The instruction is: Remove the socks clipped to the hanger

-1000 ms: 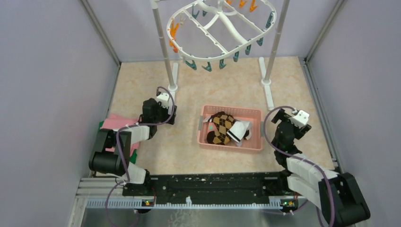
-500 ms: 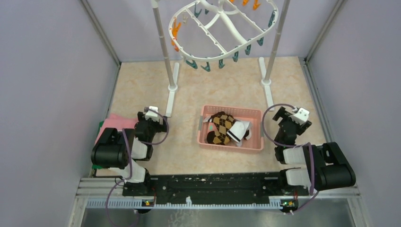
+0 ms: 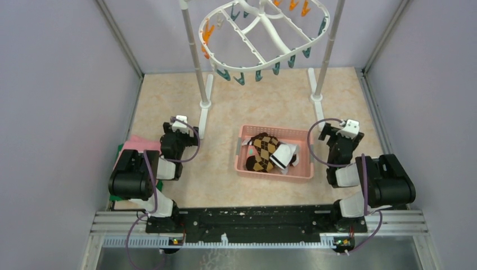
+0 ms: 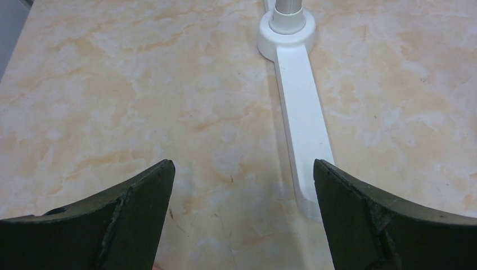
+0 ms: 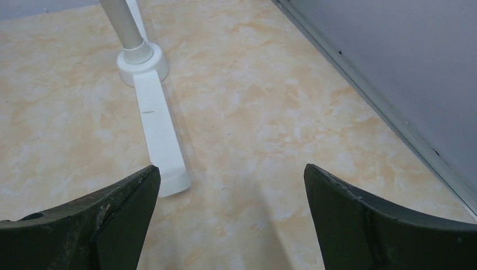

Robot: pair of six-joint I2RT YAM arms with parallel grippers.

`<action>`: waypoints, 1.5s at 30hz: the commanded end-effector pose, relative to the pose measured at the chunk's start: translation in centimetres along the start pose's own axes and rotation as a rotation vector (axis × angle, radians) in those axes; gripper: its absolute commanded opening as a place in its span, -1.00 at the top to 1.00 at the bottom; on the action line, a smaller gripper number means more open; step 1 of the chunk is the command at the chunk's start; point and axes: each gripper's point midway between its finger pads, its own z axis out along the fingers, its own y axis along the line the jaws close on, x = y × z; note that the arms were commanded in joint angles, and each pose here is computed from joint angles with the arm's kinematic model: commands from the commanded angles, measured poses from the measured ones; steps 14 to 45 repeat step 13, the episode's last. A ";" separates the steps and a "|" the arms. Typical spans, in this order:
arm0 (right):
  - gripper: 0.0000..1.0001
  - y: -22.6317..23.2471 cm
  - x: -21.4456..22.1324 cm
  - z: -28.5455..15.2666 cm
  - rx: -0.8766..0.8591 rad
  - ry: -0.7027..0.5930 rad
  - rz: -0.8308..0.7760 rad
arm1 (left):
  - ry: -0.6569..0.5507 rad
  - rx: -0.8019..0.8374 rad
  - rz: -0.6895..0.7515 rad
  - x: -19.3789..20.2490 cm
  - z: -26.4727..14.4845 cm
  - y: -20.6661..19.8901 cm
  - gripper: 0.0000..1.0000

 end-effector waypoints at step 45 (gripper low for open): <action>-0.97 0.7 -1.1 0.2 -0.040 -0.030 0.038 | -0.024 -0.006 -0.012 -0.9 0.2 0.2 -0.98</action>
